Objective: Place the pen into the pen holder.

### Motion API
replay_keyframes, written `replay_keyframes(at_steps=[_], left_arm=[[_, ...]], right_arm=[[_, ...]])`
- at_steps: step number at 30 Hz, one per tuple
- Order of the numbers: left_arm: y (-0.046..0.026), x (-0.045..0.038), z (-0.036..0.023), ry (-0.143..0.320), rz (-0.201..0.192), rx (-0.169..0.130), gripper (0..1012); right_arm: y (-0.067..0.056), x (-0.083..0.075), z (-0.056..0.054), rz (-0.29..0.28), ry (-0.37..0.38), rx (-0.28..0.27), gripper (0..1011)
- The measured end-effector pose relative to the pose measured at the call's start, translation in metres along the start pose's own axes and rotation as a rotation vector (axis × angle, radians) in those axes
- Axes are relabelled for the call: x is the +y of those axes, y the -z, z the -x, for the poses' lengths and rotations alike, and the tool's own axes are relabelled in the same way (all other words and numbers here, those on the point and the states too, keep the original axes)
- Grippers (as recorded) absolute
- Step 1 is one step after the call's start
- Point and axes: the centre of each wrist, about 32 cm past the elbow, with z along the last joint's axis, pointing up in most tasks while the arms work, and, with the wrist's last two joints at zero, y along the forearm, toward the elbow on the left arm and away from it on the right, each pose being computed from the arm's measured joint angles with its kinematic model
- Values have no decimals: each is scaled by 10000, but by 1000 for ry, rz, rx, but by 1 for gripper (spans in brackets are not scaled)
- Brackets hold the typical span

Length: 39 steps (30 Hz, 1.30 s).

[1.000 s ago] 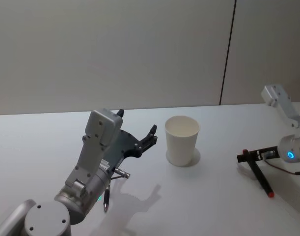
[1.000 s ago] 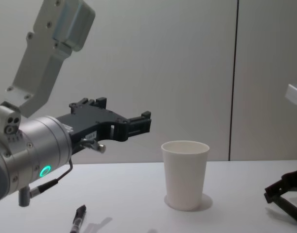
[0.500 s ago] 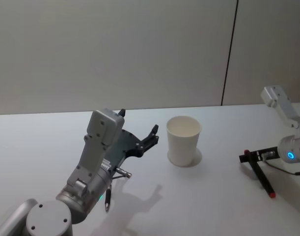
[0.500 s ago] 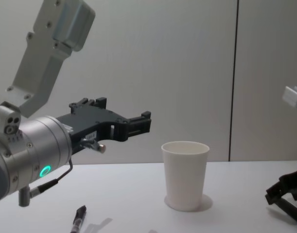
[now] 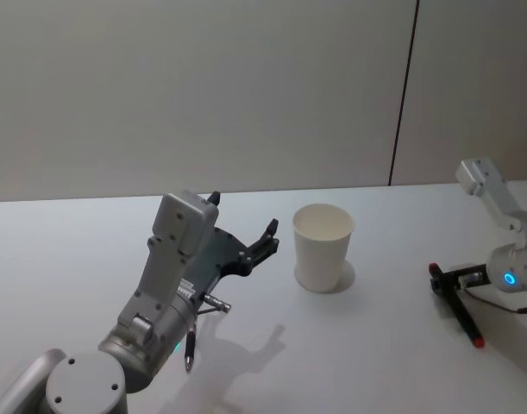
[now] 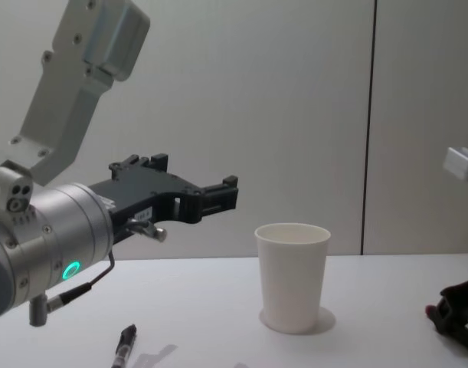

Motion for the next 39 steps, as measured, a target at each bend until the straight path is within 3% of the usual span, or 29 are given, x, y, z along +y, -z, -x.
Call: replay_keyframes(at_steps=[5, 19, 39], left_arm=[[0, 0, 0, 0, 0, 0, 1003], [0, 0, 0, 0, 0, 0, 1003], [0, 0, 0, 0, 0, 0, 1003]], right_arm=[[12, 11, -5, 3, 1, 0, 173], [60, 9, -7, -26, 8, -15, 172], [146, -200, 57, -263, 34, -94, 172]])
